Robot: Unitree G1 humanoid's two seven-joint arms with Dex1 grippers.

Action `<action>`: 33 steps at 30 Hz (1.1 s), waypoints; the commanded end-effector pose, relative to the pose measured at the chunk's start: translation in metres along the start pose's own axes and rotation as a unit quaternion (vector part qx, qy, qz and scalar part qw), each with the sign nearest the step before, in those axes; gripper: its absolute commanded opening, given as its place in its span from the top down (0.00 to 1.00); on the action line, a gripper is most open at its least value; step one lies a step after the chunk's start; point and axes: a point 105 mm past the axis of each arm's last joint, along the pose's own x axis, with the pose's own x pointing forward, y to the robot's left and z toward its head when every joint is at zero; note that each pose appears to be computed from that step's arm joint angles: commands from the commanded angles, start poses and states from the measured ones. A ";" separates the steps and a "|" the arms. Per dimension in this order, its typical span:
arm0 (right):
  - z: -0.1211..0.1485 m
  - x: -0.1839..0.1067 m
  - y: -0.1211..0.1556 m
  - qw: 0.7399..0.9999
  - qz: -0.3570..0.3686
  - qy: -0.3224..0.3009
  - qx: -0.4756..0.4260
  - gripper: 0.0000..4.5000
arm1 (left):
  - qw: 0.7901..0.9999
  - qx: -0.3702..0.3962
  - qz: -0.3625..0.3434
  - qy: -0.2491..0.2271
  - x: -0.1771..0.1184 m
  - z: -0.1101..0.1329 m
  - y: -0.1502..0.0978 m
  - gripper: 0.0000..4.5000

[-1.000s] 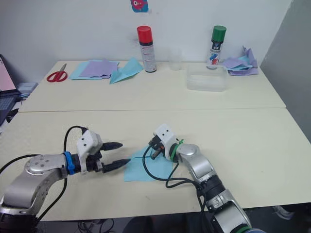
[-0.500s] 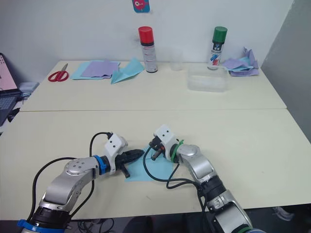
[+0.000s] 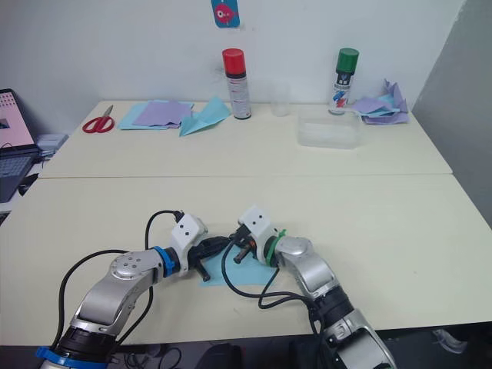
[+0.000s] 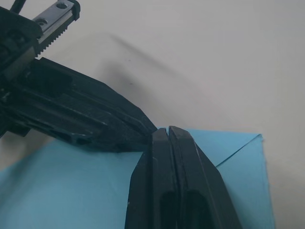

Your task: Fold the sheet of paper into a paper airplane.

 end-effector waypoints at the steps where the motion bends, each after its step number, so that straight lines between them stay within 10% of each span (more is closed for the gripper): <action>1: -0.015 0.000 -0.008 0.999 -0.025 0.032 0.008 1.00 | 0.998 -0.019 -0.003 0.052 0.001 -0.027 -0.005 0.99; 21: -0.035 -0.028 -0.072 0.981 -0.183 0.044 0.036 1.00 | 0.998 -0.007 -0.008 0.064 0.006 -0.030 -0.002 0.99; 33: 0.024 -0.024 -0.024 0.995 -0.048 -0.091 0.016 1.00 | 0.998 -0.004 -0.014 0.059 0.010 -0.028 -0.004 0.99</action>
